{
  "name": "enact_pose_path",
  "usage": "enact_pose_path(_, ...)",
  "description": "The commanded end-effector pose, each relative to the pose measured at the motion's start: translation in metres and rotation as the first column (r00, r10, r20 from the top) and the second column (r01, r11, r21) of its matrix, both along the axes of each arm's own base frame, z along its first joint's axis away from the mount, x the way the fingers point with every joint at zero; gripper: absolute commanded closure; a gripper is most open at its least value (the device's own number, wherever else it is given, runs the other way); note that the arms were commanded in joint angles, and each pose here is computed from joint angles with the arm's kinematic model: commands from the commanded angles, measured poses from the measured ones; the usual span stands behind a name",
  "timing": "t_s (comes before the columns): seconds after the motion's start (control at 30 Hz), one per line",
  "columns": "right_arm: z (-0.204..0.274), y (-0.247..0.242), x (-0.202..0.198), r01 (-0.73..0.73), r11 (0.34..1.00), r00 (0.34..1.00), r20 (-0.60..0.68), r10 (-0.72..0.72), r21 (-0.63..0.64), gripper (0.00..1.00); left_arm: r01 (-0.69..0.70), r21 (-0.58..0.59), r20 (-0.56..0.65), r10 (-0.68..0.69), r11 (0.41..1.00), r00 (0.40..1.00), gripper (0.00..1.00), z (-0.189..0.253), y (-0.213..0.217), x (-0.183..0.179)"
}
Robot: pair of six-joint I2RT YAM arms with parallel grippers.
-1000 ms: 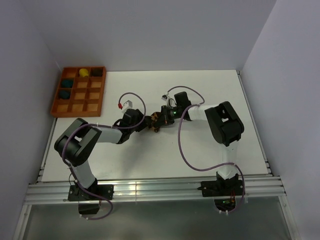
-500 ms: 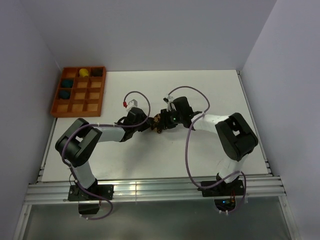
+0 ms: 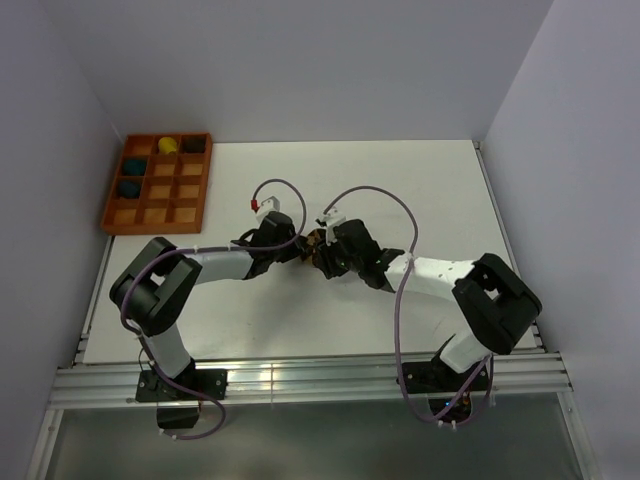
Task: Roll the socks
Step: Roll the sock at the center of the board.
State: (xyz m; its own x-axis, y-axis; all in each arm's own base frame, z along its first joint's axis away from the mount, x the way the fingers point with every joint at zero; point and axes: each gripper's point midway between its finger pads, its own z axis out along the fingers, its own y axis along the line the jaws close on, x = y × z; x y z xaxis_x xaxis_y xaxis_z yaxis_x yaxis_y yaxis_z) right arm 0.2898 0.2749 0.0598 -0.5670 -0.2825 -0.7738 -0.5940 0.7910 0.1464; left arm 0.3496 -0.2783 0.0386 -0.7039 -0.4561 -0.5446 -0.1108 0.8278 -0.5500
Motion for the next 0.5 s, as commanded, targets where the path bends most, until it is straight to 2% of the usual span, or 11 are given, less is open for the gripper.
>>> enact_pose_path(0.0, 0.037, 0.006, 0.015, 0.002, 1.000, 0.979, 0.204, -0.002, 0.002, 0.49, 0.045, 0.114, -0.071, -0.037, 0.992, 0.997, 0.89, -0.017, 0.014, -0.020)
enact_pose_path(0.27, 0.045, 0.031, 0.008, -0.094, 0.990, 0.937, 0.327, 0.125, -0.108, 0.43, 0.077, 0.116, -0.077, -0.068, 0.990, 0.995, 0.89, -0.011, 0.009, -0.023)
enact_pose_path(0.47, 0.029, 0.045, 0.005, -0.125, 0.977, 0.927, 0.332, 0.177, -0.172, 0.42, 0.093, 0.111, -0.081, -0.085, 0.989, 0.993, 0.89, -0.010, 0.007, -0.026)
